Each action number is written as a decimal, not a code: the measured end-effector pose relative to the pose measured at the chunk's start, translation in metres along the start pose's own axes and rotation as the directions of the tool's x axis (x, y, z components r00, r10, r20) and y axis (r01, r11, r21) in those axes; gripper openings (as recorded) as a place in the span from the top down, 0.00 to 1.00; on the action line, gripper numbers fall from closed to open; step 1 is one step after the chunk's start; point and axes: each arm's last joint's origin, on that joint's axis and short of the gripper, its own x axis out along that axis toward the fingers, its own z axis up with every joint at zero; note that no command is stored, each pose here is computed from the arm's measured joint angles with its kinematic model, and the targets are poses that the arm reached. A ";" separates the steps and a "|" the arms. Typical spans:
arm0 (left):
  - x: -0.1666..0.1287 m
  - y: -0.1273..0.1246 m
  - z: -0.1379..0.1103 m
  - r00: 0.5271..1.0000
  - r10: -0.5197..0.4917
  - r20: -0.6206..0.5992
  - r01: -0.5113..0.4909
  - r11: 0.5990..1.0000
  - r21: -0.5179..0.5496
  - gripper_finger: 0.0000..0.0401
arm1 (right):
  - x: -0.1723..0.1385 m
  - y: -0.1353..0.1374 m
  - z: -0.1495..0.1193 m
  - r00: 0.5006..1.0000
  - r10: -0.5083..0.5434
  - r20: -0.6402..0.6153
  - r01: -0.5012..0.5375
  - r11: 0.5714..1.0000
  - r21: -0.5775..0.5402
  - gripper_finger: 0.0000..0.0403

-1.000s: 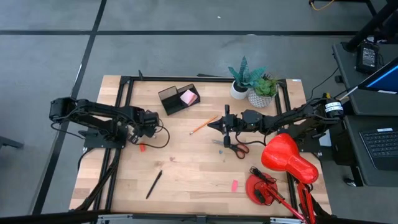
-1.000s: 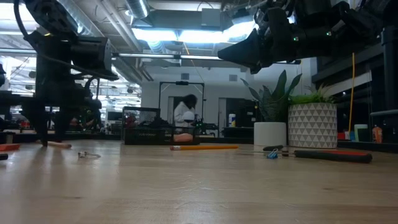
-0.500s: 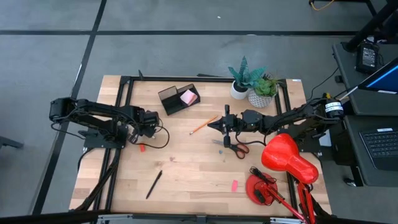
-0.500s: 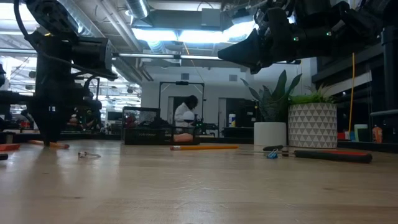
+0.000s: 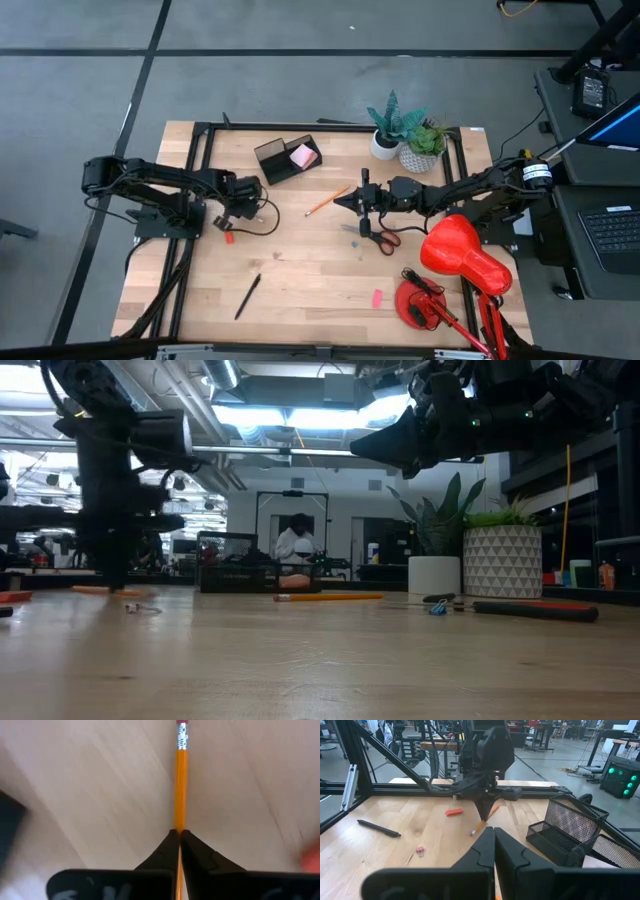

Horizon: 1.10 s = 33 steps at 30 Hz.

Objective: Pick and place office supplies into organizer
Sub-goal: Put the left pencil into the desk organizer

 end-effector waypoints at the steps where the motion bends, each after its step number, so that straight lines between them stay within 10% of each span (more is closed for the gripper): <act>1: -0.001 0.001 0.003 1.000 0.008 0.029 -0.008 1.000 -0.010 0.99 | 0.000 0.000 0.000 1.000 0.000 0.000 0.000 1.000 0.000 0.98; 17: -0.037 0.009 0.029 0.978 0.084 0.193 -0.073 0.995 -0.063 1.00 | 0.000 0.000 -0.001 1.000 0.000 -0.007 0.000 1.000 0.001 0.98; 33: -0.030 0.001 0.013 0.997 0.066 0.050 -0.059 0.989 -0.136 0.85 | 0.000 0.000 -0.002 1.000 0.001 -0.022 -0.001 1.000 0.007 0.98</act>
